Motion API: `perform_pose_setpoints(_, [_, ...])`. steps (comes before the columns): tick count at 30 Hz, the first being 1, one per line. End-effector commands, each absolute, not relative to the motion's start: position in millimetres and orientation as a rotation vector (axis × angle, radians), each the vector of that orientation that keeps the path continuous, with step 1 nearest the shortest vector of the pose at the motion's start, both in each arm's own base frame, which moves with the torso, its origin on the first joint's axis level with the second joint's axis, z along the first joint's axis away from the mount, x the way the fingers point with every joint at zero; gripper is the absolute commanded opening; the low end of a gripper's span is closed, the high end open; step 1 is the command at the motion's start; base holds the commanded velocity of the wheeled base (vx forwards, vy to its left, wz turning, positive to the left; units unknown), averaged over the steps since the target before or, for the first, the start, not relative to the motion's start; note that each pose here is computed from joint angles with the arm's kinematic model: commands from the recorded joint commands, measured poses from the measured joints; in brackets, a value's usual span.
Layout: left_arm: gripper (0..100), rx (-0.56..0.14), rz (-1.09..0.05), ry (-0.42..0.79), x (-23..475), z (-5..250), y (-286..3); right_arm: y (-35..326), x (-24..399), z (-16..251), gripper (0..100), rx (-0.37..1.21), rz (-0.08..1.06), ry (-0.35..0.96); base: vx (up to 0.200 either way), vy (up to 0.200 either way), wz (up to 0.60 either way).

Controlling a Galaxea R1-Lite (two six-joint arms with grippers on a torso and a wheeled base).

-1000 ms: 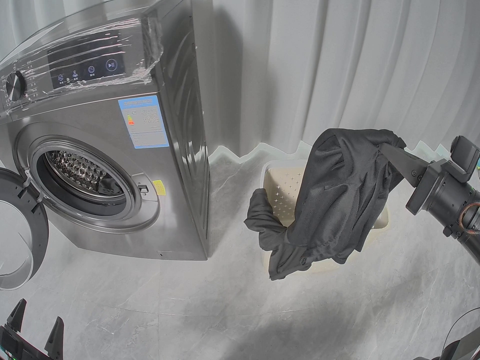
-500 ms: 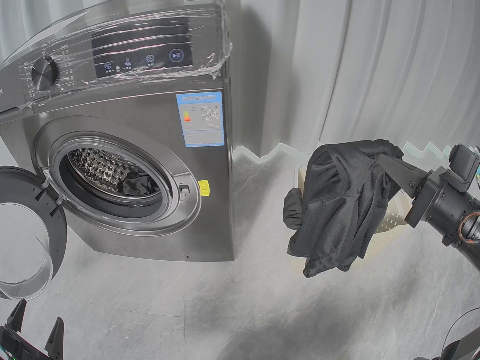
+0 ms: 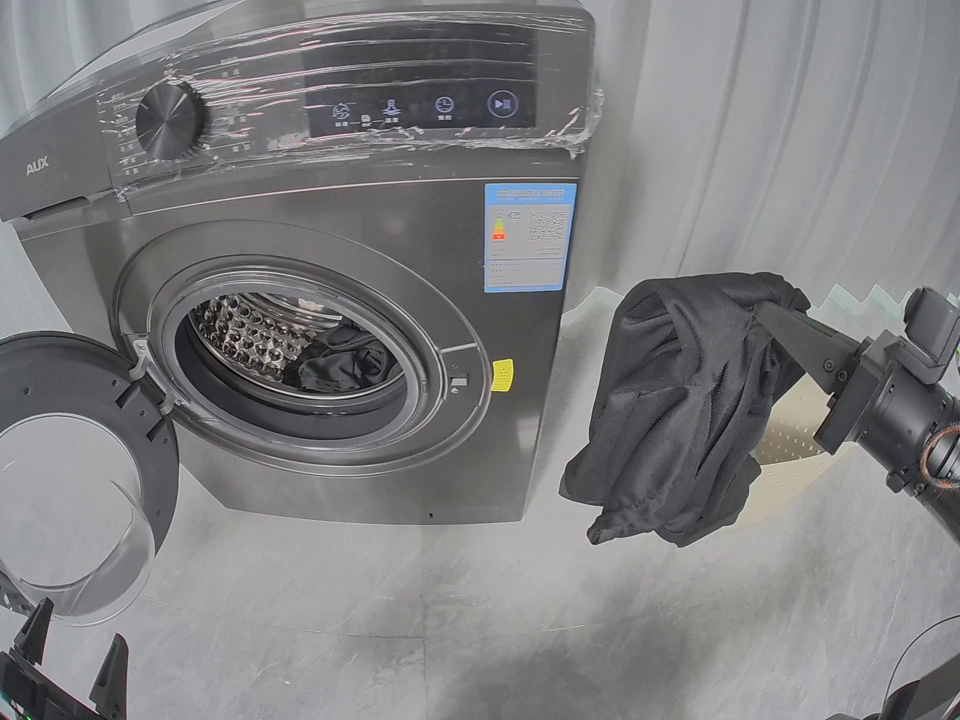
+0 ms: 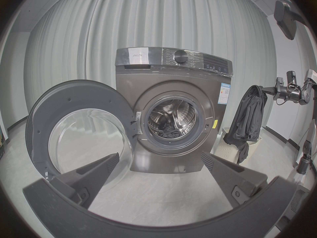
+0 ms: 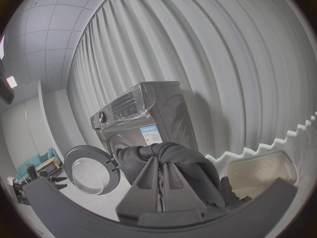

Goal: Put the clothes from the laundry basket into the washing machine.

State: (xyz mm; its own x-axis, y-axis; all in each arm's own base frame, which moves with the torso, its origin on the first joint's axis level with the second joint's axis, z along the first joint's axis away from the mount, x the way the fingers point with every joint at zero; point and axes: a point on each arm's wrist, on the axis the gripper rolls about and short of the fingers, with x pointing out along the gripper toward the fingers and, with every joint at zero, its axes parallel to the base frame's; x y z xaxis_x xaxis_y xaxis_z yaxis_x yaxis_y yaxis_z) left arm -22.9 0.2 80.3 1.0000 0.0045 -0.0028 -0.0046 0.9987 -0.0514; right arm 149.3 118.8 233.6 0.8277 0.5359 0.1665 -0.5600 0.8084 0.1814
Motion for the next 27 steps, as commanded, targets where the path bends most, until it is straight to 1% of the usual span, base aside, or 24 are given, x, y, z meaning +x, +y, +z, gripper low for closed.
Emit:
perform_pose_setpoints(1, [100,-0.051,0.006,0.001,-23.0,75.9,0.3,119.5,149.8,231.4,0,0.224,0.592,-0.102,0.0,0.0,0.0])
perform_pose_setpoints(4, [100,-0.051,0.005,0.001,-23.0,75.9,0.2,119.8,150.1,231.1,0,0.223,0.593,-0.101,0.0,0.0,0.0])
perform_pose_setpoints(10, [100,-0.051,0.006,0.001,-23.0,75.9,0.3,119.4,149.6,230.2,0,0.222,0.593,-0.098,-0.2,0.0,0.0])
perform_pose_setpoints(22, [100,-0.051,0.005,0.001,-23.0,75.9,0.2,119.4,149.5,229.7,0,0.222,0.595,-0.096,0.0,0.0,0.0])
perform_pose_setpoints(27, [100,-0.052,0.005,0.001,-23.0,75.9,0.2,119.3,149.4,229.5,0,0.222,0.595,-0.096,0.0,0.2,0.0])
